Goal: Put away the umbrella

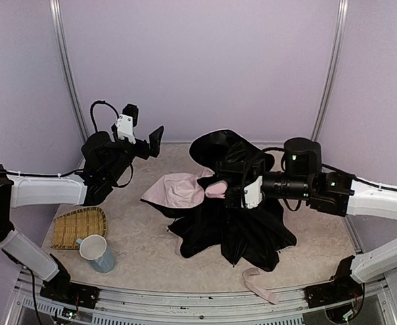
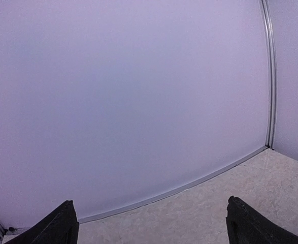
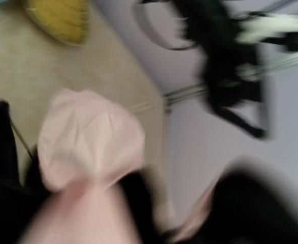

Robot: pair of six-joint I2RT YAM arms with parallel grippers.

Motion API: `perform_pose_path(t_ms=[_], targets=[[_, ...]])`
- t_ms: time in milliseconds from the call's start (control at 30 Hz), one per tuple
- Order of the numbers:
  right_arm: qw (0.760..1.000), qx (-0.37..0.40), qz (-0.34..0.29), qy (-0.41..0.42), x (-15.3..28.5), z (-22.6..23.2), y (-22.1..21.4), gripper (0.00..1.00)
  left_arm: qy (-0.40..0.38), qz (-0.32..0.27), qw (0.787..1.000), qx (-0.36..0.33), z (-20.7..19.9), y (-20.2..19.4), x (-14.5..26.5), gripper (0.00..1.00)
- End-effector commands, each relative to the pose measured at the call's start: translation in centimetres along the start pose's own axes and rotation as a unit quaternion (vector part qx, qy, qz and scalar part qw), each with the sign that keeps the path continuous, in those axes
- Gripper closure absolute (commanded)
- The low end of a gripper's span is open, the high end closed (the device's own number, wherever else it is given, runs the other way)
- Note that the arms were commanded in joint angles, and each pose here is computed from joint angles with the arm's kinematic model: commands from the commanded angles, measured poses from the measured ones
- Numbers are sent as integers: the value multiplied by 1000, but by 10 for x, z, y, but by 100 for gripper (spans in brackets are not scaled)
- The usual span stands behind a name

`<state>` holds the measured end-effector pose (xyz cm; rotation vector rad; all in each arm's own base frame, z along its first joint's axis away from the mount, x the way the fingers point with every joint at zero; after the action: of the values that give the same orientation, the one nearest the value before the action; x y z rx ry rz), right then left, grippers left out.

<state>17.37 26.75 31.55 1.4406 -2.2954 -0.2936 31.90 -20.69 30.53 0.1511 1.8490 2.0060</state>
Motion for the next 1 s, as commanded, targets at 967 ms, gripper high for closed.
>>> perform_pose_path(t_ms=[967], targets=[[535,-773,319,-119,66,141,-86,27,-226,339,912,42,-137,-128,88,10]])
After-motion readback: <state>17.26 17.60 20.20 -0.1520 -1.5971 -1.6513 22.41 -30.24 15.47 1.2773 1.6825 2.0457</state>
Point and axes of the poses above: each gripper's point midway between its finger pads, its own x axis back along the fingers, its own z axis along the line the jaws close on, y = z × x, the point moved 9 cm from there along x, back along the fingers
